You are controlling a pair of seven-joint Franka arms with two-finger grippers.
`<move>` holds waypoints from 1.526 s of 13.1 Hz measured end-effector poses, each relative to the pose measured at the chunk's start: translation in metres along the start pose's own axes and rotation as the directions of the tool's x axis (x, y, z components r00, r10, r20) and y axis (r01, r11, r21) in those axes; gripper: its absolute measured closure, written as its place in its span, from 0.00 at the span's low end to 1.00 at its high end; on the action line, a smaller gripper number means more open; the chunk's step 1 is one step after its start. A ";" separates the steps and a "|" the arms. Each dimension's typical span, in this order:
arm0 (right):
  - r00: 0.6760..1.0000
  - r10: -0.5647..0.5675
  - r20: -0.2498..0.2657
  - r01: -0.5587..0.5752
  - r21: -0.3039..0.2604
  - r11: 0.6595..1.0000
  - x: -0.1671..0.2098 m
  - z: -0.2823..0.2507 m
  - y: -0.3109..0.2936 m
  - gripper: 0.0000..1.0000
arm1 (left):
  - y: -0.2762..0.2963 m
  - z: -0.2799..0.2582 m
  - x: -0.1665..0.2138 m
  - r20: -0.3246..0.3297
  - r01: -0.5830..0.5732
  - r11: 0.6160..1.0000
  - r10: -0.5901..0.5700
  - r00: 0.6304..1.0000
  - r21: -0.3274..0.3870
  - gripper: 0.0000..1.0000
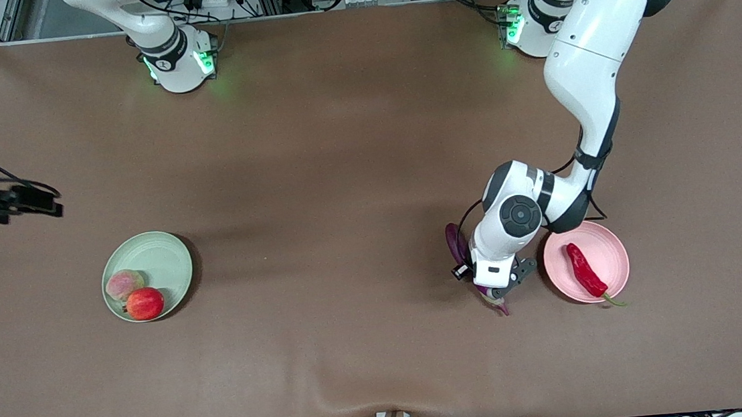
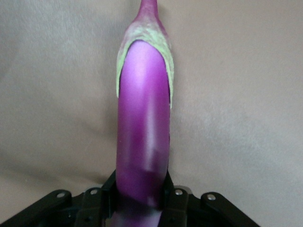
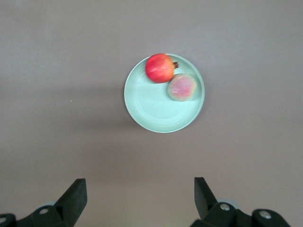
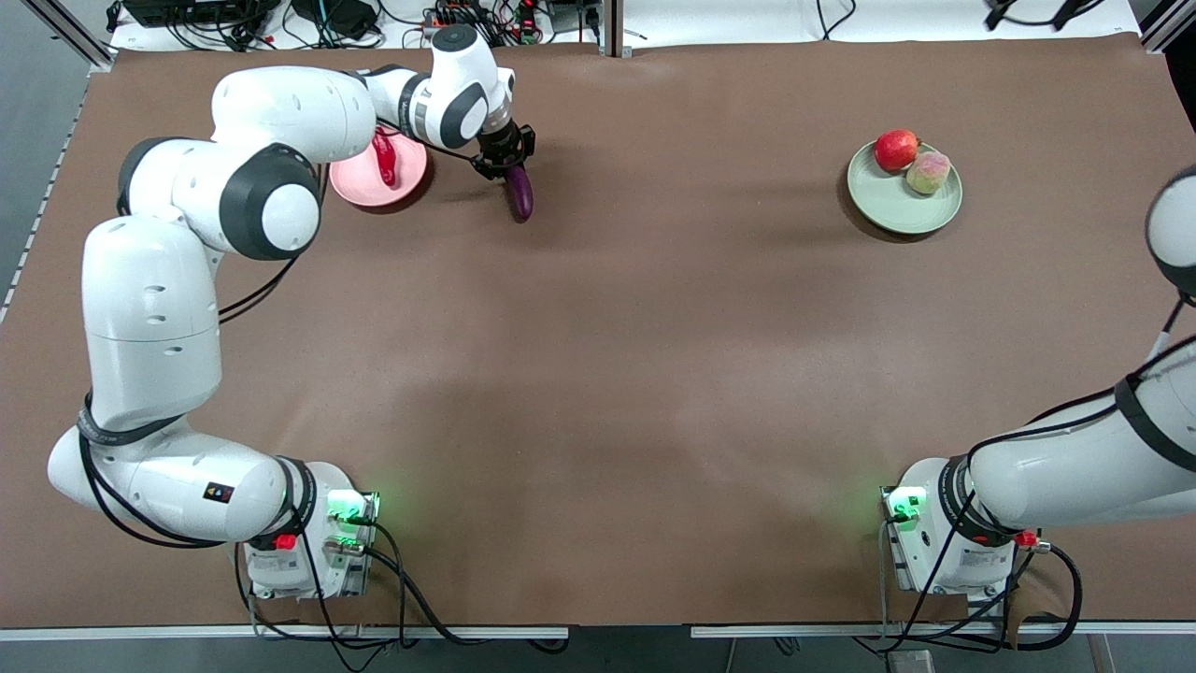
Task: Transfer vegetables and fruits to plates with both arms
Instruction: 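Retract the right arm to rest while the left gripper moves the eggplant over the plate, then lower the eggplant onto the pink plate and open the left gripper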
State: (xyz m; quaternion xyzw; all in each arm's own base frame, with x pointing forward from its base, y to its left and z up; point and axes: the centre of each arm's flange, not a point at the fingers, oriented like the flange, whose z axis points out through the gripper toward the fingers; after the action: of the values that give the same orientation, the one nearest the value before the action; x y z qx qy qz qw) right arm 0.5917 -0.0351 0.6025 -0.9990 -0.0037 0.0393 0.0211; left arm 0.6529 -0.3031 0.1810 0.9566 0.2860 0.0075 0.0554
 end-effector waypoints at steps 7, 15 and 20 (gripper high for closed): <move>0.997 0.075 0.021 -0.075 0.002 0.997 -0.045 -0.036 -0.002 0.00 | -0.012 -0.087 0.059 -0.033 -0.031 0.997 0.033 0.999 0.069 0.64; 0.995 0.099 0.017 -0.098 -0.030 0.995 -0.051 -0.040 -0.020 0.00 | -0.118 -0.090 0.162 -0.002 -0.176 0.975 0.178 0.984 0.138 0.64; 0.995 0.098 0.017 -0.097 -0.030 0.995 -0.051 -0.040 -0.025 0.00 | -0.128 -0.072 0.161 0.033 -0.183 0.971 0.180 0.983 0.153 0.58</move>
State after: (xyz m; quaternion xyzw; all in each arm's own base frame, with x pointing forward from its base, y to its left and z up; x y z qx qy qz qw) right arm 0.5439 -0.0119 0.6478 -0.9978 0.0443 0.0492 0.0044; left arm 0.7140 -0.1012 0.2359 0.9802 0.1965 -0.0185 -0.0175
